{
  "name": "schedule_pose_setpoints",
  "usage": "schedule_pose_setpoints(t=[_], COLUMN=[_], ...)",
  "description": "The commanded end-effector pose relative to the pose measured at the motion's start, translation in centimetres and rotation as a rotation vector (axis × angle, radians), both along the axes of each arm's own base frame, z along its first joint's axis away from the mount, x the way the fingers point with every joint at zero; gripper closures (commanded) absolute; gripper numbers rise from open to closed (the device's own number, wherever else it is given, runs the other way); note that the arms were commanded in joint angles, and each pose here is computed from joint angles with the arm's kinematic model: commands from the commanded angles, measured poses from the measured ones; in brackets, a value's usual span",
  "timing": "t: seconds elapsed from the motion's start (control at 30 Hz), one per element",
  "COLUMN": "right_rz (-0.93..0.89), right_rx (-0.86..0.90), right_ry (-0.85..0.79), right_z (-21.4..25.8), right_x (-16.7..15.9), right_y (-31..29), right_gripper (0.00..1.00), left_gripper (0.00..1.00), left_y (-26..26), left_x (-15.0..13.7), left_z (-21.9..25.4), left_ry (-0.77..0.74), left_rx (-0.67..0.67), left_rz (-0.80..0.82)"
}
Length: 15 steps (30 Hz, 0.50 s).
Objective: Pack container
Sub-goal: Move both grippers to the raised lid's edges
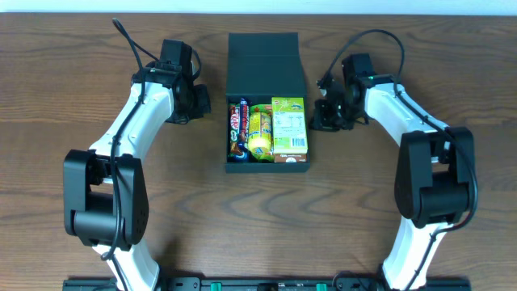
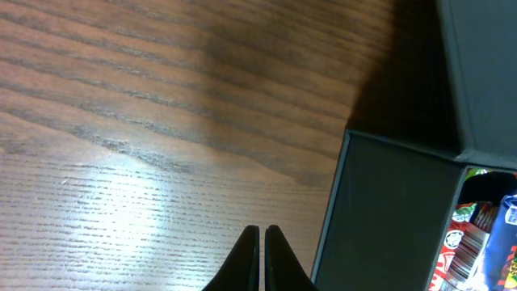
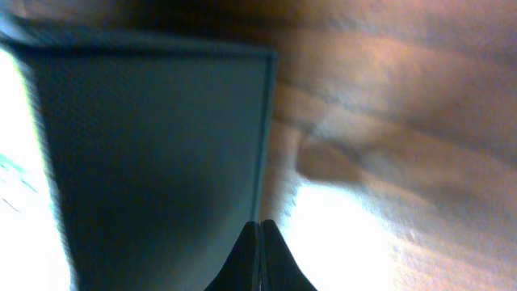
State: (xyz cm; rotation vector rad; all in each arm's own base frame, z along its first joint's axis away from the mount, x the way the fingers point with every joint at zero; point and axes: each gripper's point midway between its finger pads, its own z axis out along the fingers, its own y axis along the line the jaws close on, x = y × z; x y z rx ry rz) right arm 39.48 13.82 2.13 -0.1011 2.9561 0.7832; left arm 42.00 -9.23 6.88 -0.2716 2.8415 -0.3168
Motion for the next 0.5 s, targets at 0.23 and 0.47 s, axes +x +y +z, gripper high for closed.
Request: schedule_pose_setpoints(t=[0.23,0.47], right_rz=[0.061,0.075], right_rx=[0.047,0.125], right_ry=[0.084,0.089], right_z=[0.1,0.9], right_x=[-2.4,-2.6], right_y=[1.5,2.6], right_gripper=[0.99,0.98], left_gripper=[0.94,0.94], left_y=[0.0,-0.1], left_x=[0.8,1.3], left_z=[0.4,0.6], left_ry=[-0.037,-0.06], left_rx=[-0.004,-0.007], left_rz=[-0.01,-0.01])
